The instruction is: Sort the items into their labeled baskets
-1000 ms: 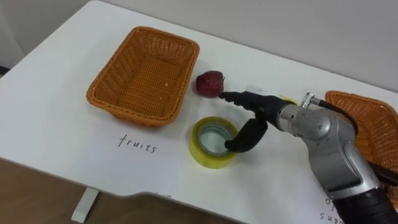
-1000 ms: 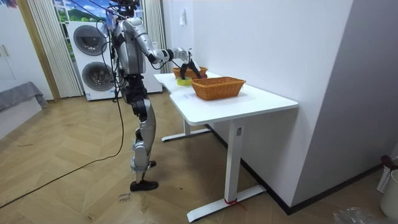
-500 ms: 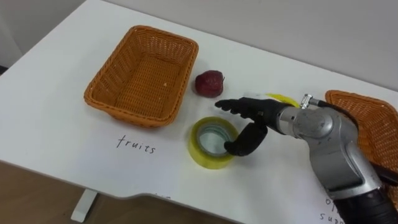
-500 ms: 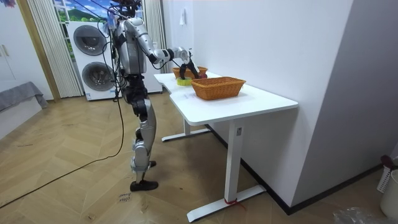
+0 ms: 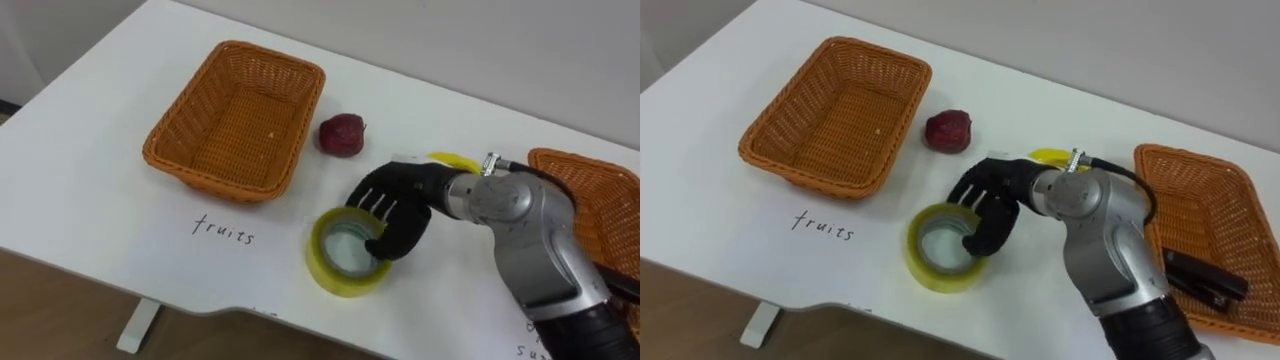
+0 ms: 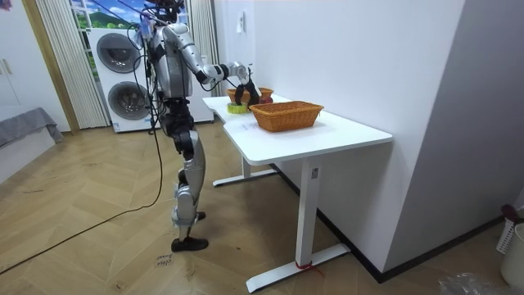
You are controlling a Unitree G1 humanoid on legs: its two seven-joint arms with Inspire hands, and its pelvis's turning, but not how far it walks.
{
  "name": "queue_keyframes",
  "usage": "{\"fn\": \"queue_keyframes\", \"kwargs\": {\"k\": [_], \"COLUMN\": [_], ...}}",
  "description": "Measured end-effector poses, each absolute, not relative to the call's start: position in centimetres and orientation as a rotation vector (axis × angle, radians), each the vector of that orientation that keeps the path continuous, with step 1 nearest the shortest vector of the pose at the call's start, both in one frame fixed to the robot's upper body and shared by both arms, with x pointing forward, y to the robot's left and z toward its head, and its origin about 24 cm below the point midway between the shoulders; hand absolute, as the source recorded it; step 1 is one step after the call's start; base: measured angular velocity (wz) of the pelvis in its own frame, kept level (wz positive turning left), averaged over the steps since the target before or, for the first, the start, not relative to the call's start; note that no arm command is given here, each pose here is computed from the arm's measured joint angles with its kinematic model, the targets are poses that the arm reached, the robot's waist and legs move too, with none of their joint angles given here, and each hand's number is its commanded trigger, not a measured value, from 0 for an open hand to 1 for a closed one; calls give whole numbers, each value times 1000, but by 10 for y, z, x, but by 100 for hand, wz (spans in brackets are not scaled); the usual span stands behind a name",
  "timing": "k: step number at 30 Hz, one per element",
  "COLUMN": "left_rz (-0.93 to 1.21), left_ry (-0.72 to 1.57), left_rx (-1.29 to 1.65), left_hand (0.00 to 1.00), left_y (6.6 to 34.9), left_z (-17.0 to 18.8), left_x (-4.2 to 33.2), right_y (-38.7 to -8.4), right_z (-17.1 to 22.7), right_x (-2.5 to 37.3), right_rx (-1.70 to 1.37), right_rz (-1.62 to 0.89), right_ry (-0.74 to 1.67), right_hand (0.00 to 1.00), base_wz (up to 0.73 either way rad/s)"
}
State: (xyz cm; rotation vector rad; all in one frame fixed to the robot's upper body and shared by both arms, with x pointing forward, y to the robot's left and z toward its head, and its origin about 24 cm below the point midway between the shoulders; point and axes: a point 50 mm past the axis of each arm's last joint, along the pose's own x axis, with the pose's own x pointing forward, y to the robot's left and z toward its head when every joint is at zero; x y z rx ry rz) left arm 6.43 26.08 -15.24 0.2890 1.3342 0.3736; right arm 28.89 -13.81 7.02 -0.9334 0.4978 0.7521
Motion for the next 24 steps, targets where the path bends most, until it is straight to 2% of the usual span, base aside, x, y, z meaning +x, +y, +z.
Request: {"fn": "queue_keyframes", "kwargs": {"k": [24], "left_rz": [353], "left_ry": [1316], "left_rx": [289], "left_hand": [0], "left_y": [261], "left_z": [-151], "left_x": [72], "right_y": [-135], "right_z": [68], "right_x": [287], "right_rx": [-944], "right_rz": [783], "right_ry": [513], "right_hand": [100], "base_wz": [0]}}
